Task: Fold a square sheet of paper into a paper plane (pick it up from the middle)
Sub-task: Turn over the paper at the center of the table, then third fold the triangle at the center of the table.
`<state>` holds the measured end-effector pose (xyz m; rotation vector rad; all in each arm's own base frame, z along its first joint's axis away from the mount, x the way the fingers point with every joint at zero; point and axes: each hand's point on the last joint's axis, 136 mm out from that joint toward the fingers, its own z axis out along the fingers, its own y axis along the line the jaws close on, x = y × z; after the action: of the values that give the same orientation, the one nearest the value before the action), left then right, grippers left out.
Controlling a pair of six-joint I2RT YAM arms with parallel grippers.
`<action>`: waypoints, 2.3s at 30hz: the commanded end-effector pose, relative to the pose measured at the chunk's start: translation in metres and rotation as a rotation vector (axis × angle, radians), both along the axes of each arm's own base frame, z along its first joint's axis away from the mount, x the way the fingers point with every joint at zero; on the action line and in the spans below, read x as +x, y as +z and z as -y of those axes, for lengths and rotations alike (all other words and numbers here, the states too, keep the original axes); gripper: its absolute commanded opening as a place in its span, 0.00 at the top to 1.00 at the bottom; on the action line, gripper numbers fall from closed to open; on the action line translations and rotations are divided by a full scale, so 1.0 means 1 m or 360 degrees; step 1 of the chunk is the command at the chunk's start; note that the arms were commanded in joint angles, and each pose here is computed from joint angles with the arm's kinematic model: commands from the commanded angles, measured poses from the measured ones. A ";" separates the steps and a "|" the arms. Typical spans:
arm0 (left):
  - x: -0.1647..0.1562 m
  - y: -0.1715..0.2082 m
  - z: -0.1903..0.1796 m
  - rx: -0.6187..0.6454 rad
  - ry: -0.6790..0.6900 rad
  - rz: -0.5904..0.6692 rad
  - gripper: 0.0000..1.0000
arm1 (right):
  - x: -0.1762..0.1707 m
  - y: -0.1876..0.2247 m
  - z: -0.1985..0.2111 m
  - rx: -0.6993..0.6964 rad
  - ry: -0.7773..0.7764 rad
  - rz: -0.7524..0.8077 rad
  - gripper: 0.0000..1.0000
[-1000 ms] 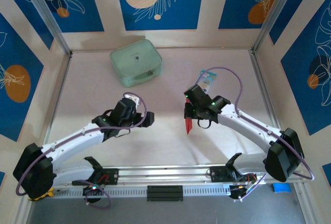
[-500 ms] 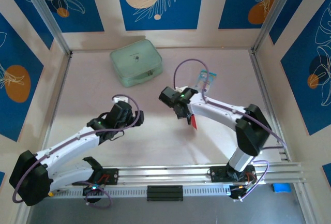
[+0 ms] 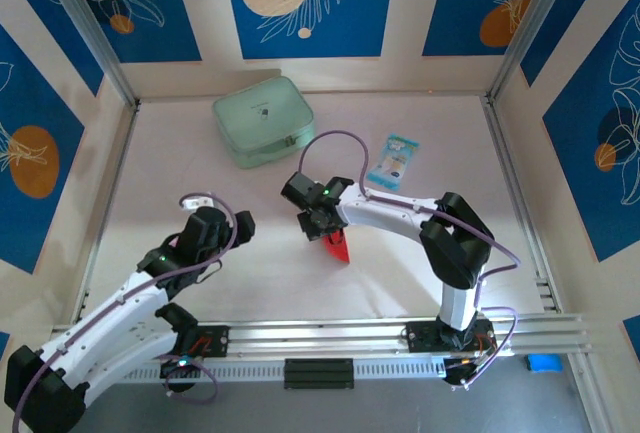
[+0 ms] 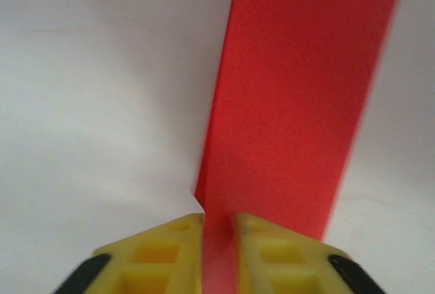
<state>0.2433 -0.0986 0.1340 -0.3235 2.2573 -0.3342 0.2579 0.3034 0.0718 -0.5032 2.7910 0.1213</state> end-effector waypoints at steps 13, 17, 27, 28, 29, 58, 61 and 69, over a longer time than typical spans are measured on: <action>0.011 -0.026 0.105 -0.0358 -0.0639 -0.0276 0.18 | -0.006 0.023 0.054 0.1172 -0.0404 -0.0253 0.81; 0.011 -0.036 0.131 -0.0492 -0.0755 -0.0375 0.24 | -0.012 0.008 0.070 0.1216 -0.0485 -0.0327 0.83; 0.006 -0.054 0.165 -0.0603 -0.0898 -0.0557 0.30 | -0.009 -0.014 0.051 0.1247 -0.0440 -0.0510 0.90; 0.006 -0.055 0.165 -0.0602 -0.0895 -0.0565 0.30 | -0.007 -0.016 0.050 0.1244 -0.0436 -0.0519 0.90; 0.006 -0.056 0.166 -0.0602 -0.0897 -0.0573 0.30 | -0.006 -0.017 0.048 0.1237 -0.0432 -0.0525 0.90; 0.019 -0.083 0.194 -0.0657 -0.0941 -0.0743 0.43 | -0.034 -0.086 0.084 0.0981 -0.0775 -0.0766 0.91; 0.020 -0.087 0.193 -0.0641 -0.0926 -0.0761 0.44 | -0.034 -0.086 0.084 0.0983 -0.0772 -0.0763 0.91; 0.024 -0.092 0.197 -0.0639 -0.0926 -0.0776 0.49 | -0.035 -0.085 0.084 0.0995 -0.0772 -0.0761 0.92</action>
<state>0.2630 -0.2850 0.0355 0.0581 2.7424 -1.0846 0.2451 0.2372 0.0126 0.2848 2.8629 1.1906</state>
